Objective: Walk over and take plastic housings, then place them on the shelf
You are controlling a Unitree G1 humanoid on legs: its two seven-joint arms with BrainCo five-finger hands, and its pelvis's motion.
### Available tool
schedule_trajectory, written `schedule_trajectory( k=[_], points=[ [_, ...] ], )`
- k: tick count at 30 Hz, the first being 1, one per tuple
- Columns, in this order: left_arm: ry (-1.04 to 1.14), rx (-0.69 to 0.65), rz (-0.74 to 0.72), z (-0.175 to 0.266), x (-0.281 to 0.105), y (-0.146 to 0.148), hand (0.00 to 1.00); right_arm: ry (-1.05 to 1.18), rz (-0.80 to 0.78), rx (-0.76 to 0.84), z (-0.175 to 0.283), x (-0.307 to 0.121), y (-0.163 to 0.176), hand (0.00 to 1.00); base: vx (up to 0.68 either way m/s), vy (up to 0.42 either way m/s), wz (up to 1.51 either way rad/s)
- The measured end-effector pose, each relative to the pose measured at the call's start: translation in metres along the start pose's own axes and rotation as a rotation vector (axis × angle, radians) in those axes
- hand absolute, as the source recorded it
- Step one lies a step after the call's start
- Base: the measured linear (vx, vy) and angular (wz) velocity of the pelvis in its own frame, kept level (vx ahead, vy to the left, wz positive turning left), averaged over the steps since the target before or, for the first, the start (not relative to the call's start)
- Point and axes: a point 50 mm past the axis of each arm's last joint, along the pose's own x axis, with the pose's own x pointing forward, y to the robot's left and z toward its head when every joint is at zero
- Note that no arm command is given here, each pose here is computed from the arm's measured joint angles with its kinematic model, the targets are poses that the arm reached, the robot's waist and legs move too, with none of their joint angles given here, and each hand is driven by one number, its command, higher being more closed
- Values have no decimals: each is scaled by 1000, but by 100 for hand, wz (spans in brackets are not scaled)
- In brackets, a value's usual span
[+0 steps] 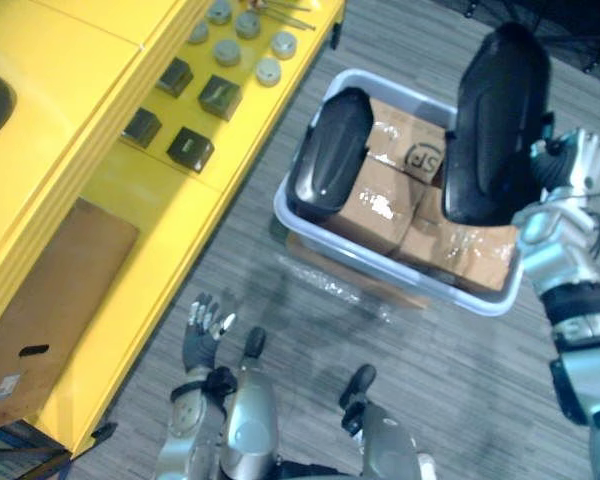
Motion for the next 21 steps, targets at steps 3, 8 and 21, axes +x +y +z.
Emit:
schedule_trajectory(
  k=[3, 8, 21],
  points=[
    [-32, -24, -52, 9, 1, -9, 0, -83, -19, 50, 10, -20, 6, 100, 21, -10, -1],
    [-48, -51, -185, 24, 5, -33, 0, -273, -29, 191, 37, -76, 16, 100, 76, -13, -6],
    [85, 1, -277, 4, 14, -74, 0, -462, 153, 462, 89, -167, 40, 100, -22, -6, -17]
  ],
)
